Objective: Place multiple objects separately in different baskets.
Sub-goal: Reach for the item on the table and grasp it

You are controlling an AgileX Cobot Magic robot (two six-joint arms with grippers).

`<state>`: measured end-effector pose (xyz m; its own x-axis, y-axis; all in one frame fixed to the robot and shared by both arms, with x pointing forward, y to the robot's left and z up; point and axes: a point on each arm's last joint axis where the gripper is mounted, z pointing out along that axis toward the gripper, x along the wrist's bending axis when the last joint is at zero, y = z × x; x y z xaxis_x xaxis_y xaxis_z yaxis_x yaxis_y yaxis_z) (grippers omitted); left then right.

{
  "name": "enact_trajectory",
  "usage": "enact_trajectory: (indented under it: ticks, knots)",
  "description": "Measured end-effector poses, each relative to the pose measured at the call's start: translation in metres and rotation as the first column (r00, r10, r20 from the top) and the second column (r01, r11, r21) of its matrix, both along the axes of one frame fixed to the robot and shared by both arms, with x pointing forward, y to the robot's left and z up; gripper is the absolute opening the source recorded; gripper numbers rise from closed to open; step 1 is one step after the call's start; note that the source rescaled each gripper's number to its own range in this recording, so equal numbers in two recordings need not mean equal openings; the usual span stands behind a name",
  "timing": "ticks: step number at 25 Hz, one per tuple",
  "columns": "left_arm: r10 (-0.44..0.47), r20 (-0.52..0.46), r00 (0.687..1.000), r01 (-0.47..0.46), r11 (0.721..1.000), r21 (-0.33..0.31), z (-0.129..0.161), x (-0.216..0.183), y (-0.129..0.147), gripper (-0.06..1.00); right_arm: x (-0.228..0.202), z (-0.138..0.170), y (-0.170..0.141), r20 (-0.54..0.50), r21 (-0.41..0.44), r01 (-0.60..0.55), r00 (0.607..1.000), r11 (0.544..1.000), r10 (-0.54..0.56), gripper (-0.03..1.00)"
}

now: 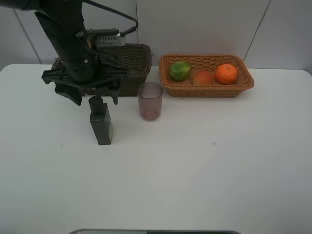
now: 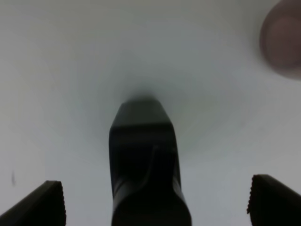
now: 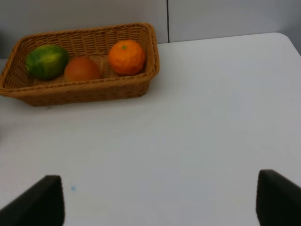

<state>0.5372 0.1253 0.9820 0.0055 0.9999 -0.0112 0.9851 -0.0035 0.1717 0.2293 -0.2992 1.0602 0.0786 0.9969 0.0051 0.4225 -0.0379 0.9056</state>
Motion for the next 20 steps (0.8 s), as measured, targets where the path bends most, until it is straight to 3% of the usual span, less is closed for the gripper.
enact_trajectory:
  ticks: [20]
  knots:
    - [0.026,-0.090,0.996,-0.024,0.999,0.023,-0.047,0.008,-0.002,1.00,0.000,0.000,0.000,0.000,0.000,0.000,1.000,1.000,0.000,0.71]
